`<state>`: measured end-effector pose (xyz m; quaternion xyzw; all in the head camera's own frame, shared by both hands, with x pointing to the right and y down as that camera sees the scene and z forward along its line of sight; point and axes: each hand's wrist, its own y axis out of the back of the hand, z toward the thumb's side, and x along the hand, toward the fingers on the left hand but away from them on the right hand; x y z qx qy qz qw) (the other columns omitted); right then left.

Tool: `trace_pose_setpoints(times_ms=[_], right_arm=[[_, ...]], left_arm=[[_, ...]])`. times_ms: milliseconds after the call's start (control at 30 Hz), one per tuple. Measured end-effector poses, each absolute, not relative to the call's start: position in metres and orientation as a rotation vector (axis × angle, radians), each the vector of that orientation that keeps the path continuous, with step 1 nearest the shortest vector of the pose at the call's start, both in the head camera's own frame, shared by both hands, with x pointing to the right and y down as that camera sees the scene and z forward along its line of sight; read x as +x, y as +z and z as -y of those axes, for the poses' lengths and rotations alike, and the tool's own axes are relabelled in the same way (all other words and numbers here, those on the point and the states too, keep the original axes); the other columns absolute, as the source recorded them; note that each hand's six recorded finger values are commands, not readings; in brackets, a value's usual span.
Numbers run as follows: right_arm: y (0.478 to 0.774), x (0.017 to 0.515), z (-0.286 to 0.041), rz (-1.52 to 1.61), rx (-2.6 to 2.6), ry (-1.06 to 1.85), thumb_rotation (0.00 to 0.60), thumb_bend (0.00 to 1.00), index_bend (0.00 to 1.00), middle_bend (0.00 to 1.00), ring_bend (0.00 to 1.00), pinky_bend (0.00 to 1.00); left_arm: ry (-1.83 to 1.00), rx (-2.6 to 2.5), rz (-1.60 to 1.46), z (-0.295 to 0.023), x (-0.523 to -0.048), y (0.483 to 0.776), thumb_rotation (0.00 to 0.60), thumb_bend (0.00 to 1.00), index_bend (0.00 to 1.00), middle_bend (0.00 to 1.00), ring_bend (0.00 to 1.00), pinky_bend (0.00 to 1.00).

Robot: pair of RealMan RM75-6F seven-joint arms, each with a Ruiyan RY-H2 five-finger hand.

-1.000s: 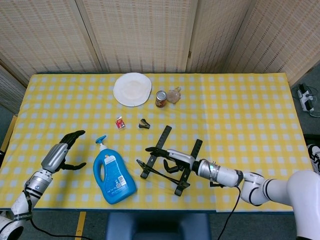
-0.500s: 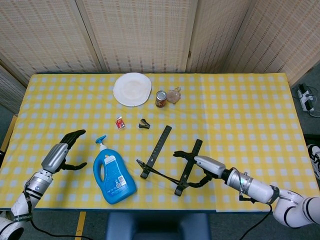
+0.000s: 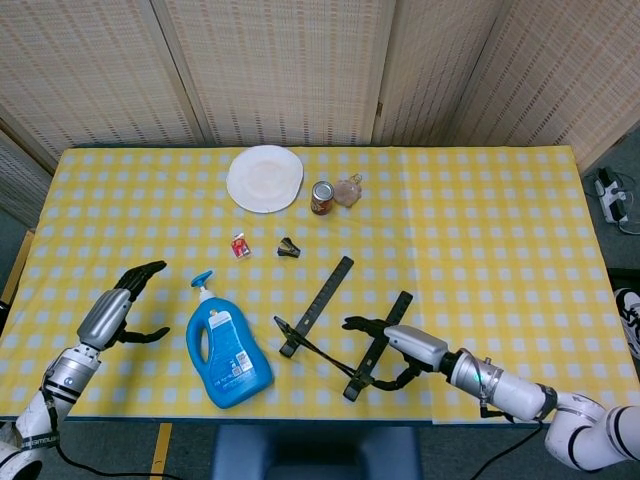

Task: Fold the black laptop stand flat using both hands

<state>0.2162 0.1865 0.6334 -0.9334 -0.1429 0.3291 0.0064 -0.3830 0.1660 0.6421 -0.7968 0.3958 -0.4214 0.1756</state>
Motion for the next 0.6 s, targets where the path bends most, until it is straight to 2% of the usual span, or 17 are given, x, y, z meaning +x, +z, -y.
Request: trace_pose_setpoints(times_ms=[233,600], right_arm=[[0.626,0.231,-0.198,0.408,-2.895,1.075,0.6,0.34,0.0,0.0,0.0,0.0],[0.635,0.195,-0.203,0.519,-2.94,0.96,0.6,0.34,0.0,0.0,0.0,0.0]], left_arm=[[-1.193,-2.264,-1.112,-0.167,-0.382,0.644,0.6,0.25,0.07,0.1,0.05,0.0],[-1.193,-2.264,-1.114,-0.166,-0.382,0.643,0.6,0.25,0.06,0.1,0.05,0.0]])
